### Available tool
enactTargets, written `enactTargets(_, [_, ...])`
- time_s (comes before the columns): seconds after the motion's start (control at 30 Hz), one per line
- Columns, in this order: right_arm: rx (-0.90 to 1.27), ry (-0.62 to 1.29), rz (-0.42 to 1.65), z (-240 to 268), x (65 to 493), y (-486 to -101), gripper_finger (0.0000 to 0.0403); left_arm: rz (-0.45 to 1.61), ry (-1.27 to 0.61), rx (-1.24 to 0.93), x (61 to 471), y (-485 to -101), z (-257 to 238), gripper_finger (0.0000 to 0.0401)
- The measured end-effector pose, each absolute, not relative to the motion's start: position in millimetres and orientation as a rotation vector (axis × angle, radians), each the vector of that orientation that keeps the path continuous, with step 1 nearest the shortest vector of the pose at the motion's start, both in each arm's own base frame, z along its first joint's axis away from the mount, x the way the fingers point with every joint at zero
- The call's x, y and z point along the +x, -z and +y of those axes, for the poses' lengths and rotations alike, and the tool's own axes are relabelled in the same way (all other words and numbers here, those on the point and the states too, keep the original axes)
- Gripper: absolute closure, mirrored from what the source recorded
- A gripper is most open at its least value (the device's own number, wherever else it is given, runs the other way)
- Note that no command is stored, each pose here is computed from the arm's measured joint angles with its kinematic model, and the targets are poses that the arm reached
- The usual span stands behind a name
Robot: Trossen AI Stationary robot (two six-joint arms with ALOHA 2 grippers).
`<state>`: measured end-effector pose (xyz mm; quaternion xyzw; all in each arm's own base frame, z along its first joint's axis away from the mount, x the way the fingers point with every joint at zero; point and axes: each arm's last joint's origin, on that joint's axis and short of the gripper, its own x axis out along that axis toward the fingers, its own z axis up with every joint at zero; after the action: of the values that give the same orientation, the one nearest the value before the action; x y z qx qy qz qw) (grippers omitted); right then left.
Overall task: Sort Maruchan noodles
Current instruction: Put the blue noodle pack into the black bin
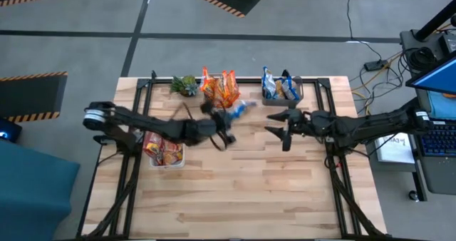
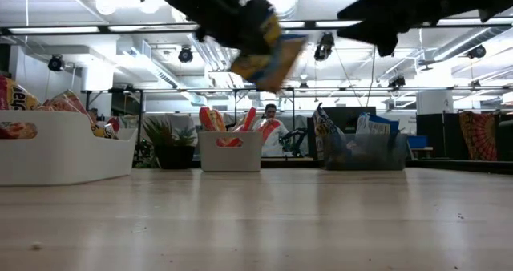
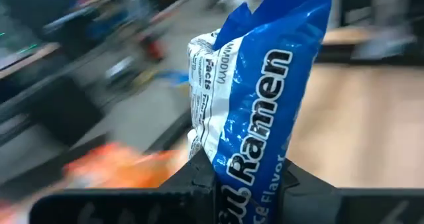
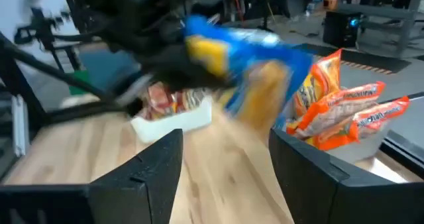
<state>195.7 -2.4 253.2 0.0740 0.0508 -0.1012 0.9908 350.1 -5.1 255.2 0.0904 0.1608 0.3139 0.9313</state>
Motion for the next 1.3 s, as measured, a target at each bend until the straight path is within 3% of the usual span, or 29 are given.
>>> enactTargets(0.2, [0.174,0.199,0.065,-3,187,-261,0.0196,0.463,-0.920,0.034,318,-301,65,0.0364])
enactTargets(0.43, [0.170,0.201,0.080,-3,187,-260,0.0197,0.692,-0.892,-0.448,301,-312,149,0.0364])
enactTargets(1.03, [0.159,0.204,0.119,-3,186,-256,0.0197,1.032,-0.984,-0.526,342,-270,177,0.0359])
enactTargets(1.3, [0.161,0.203,0.109,-3,186,-259,0.0197,1.075,-0.988,-0.480,363,-268,183,0.0292])
